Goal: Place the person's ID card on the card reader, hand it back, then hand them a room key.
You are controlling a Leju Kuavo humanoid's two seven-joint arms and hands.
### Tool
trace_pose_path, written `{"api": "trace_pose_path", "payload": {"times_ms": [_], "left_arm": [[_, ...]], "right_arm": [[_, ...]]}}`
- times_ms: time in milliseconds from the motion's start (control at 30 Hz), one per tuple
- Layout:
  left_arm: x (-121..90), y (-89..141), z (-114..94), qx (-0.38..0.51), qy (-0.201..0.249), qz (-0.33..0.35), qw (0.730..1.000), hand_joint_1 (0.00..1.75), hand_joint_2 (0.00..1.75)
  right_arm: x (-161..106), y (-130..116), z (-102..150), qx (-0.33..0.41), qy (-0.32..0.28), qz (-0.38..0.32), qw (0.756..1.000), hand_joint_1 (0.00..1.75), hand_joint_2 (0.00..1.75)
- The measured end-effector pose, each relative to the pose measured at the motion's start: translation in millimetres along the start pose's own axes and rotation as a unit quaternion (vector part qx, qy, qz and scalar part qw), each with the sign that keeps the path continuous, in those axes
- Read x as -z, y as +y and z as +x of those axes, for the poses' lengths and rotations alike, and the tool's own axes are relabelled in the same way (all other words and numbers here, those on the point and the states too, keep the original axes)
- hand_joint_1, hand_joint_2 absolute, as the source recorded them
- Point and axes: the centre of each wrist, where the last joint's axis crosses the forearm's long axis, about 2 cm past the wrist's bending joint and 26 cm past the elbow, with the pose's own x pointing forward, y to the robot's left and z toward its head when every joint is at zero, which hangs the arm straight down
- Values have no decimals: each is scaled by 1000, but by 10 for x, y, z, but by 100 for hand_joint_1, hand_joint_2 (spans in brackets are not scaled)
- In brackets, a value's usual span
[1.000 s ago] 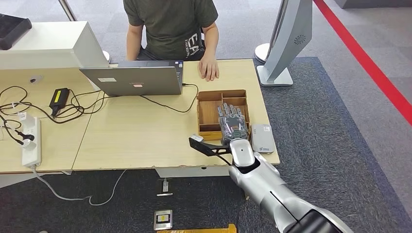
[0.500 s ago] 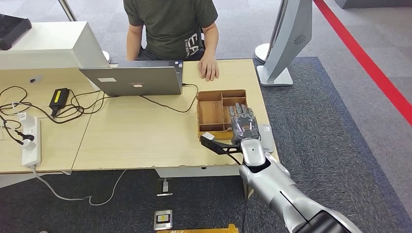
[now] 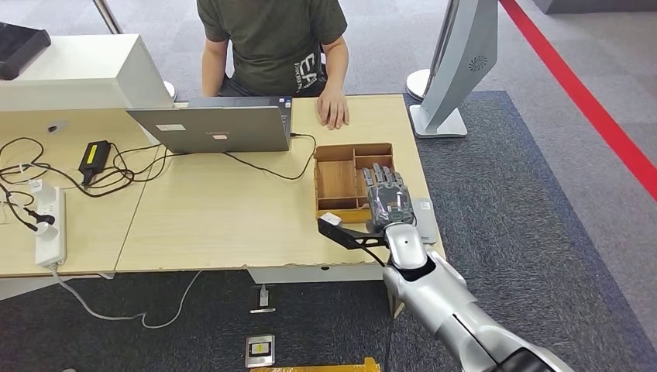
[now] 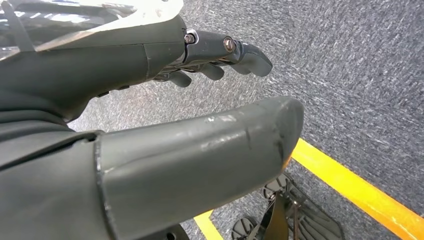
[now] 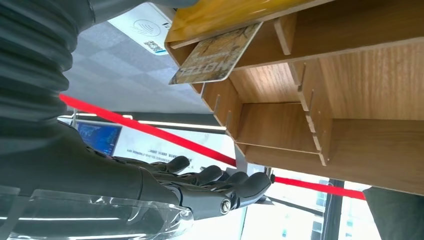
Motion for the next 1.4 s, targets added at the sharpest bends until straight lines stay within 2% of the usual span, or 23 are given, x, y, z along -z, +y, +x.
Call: {"api": "trace_pose_path", "payload": {"times_ms": [533, 1400], "left_arm": [[67, 110, 66, 3, -10, -14, 1000, 0, 0], [88, 148, 89, 4, -22, -21, 1000, 0, 0]], "right_arm": [[-6, 122, -242, -5, 34, 23, 999, 0, 175], [-66, 268, -224, 8, 25, 38, 999, 0, 175]]}}
